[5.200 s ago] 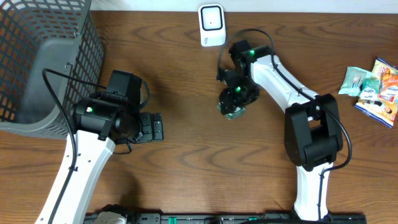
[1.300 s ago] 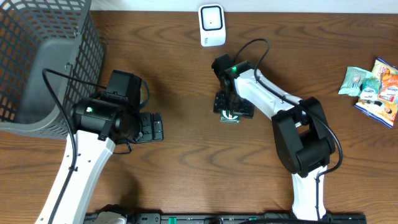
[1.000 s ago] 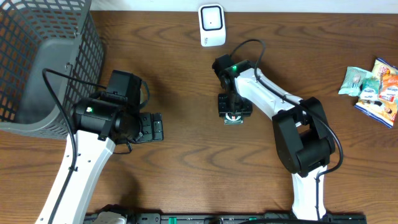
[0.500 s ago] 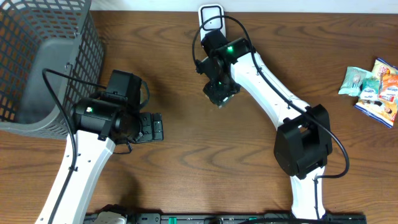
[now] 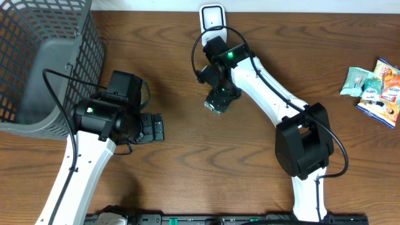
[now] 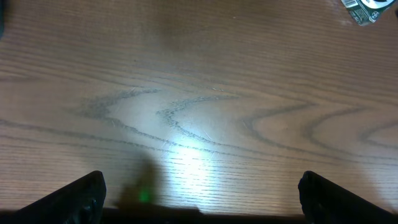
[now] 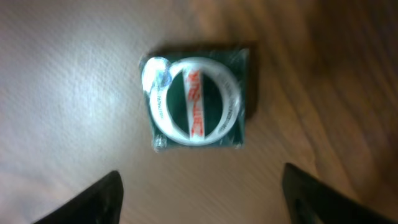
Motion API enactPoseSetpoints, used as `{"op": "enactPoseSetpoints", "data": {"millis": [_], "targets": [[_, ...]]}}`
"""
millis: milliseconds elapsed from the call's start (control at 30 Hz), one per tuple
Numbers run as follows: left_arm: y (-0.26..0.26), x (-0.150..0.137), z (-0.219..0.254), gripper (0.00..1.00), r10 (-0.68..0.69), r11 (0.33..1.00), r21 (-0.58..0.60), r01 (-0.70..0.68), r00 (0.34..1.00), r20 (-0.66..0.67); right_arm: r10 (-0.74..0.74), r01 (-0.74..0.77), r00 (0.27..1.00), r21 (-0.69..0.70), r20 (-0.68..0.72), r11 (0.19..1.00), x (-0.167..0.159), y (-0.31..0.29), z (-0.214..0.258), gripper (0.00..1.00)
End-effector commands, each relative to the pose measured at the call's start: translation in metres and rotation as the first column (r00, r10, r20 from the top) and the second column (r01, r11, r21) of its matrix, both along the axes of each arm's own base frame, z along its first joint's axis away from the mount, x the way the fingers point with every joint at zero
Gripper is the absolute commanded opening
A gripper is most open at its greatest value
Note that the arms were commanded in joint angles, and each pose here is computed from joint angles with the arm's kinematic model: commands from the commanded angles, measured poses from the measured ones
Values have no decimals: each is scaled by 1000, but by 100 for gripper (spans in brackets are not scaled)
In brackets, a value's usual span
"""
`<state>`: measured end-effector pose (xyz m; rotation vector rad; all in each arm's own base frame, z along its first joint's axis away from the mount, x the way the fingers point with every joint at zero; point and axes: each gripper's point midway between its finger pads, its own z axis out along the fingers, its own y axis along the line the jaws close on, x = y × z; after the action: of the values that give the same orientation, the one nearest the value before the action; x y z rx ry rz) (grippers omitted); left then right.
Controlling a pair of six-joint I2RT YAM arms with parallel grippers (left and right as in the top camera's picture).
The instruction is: Scan the item barcode
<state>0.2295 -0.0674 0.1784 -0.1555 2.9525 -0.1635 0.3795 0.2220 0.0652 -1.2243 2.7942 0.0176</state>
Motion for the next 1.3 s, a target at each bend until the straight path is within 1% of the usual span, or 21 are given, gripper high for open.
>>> {"op": "enactPoseSetpoints", "data": {"millis": [0,33,67,100,133,167,233,333,433,467,533,633,700,900,967,1100,1267], "targets": [[-1,0,0,98,11,1000,-9,-11,1000,-6,-293,292,956,51,19,955,8,1,8,98],[0,-1,0,98,11,1000,-9,-11,1000,-6,-403,401,915,72,14,913,11,2,9,99],[-1,0,0,98,11,1000,-9,-11,1000,-6,-528,526,849,89,0,846,13,2,9,99],[0,-1,0,97,11,1000,-9,-11,1000,-6,-621,619,784,98,-16,779,13,2,9,96],[-1,0,0,97,11,1000,-9,-11,1000,-6,-699,698,714,102,-32,709,13,1,8,94],[-1,0,0,98,10,1000,-9,-10,1000,-6,-782,783,621,101,-52,614,12,1,7,95],[-1,0,0,98,11,1000,-9,-11,1000,-6,-852,853,520,100,-62,513,11,1,5,99],[-1,0,0,98,11,1000,-9,-11,1000,-6,-927,924,373,105,-28,369,14,-8,0,99],[-1,0,0,98,11,1000,-9,-11,1000,-6,-962,956,273,113,-13,270,15,-14,-8,99],[0,-1,0,98,11,1000,-9,-11,1000,-6,-966,959,259,124,-20,254,17,-13,-11,99],[0,-1,0,98,11,1000,-9,-11,1000,-6,-965,957,258,147,-40,250,21,-9,-18,99],[0,-1,0,98,11,1000,-9,-11,1000,-6,-958,952,270,173,-95,252,24,2,-27,99],[0,-1,0,97,11,1000,-9,-11,1000,-6,-947,944,300,178,-117,277,23,7,-29,99],[0,-1,0,98,11,1000,-9,-11,1000,-6,-950,947,295,159,-99,277,18,1,-36,99],[0,-1,0,98,11,1000,-9,-11,1000,-6,-951,950,293,144,-96,278,14,-1,-42,95],[-1,0,0,97,11,1000,-9,-11,1000,-6,-953,953,289,126,-94,276,8,-3,-53,92],[0,-1,0,98,11,1000,-9,-11,1000,-6,-946,954,293,110,-138,279,-1,2,-64,87]]}}
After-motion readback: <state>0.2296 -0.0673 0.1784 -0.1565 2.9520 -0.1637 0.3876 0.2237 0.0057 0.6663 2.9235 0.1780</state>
